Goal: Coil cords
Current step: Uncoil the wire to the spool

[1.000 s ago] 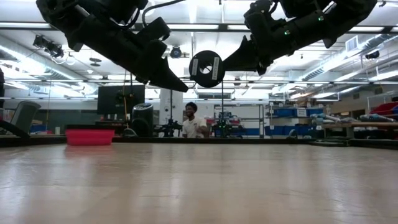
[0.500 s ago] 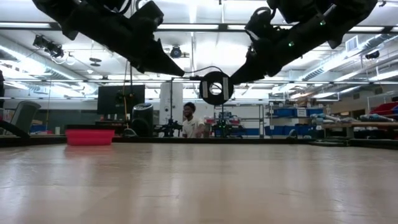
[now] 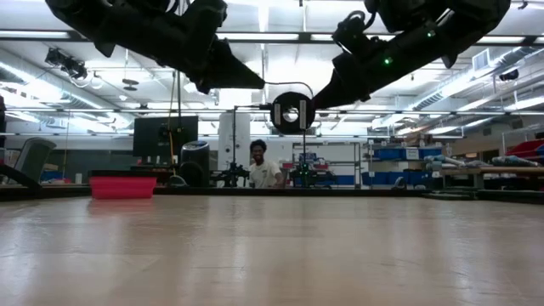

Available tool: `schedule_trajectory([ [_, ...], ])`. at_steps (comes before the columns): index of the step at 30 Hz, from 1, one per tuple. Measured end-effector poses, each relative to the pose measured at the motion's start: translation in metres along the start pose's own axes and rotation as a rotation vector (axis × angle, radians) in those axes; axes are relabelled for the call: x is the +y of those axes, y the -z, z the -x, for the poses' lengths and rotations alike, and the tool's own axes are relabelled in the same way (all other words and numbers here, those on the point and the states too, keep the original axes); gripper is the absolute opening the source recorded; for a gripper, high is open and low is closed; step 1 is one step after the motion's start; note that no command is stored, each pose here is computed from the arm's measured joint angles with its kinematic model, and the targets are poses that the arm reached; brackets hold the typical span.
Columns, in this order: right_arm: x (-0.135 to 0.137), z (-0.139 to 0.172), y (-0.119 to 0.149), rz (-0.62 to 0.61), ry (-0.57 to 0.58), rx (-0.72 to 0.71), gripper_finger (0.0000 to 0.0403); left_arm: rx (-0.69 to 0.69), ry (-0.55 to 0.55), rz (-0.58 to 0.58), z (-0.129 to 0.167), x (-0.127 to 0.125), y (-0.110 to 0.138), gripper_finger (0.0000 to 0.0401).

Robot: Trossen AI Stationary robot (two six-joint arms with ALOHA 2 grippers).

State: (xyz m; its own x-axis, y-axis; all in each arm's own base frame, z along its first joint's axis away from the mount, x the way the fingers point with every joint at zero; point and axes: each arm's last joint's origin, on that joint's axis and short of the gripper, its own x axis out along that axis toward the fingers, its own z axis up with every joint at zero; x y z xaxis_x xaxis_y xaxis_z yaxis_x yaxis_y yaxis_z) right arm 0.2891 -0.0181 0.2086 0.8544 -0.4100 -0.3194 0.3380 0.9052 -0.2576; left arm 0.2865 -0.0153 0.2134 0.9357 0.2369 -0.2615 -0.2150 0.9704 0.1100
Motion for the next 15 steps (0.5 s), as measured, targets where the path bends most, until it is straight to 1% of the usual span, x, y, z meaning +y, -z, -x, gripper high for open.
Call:
schedule_trajectory([
  [4,0.000,0.000,-0.003,-0.012,0.004,-0.031,0.0000,0.003,0.059,0.003,-0.011,-0.006,0.010,0.0000],
  [6,0.000,0.000,-0.005,-0.020,0.005,-0.050,0.0000,0.027,0.073,0.007,-0.019,-0.009,0.015,0.0000],
  [10,0.002,0.001,-0.008,-0.028,-0.001,-0.074,0.0000,0.062,0.088,0.010,-0.031,-0.013,0.018,0.0000],
  [12,0.004,0.002,-0.008,-0.027,-0.008,-0.081,0.0000,0.125,0.058,-0.009,-0.034,-0.013,0.021,0.0000],
  [14,0.008,0.004,-0.008,-0.021,-0.021,-0.079,0.0000,0.218,-0.016,-0.038,-0.032,-0.011,0.030,0.0000],
  [15,0.009,0.004,-0.009,-0.019,-0.026,-0.081,0.0000,0.256,-0.072,-0.046,-0.031,-0.009,0.033,0.0000],
])
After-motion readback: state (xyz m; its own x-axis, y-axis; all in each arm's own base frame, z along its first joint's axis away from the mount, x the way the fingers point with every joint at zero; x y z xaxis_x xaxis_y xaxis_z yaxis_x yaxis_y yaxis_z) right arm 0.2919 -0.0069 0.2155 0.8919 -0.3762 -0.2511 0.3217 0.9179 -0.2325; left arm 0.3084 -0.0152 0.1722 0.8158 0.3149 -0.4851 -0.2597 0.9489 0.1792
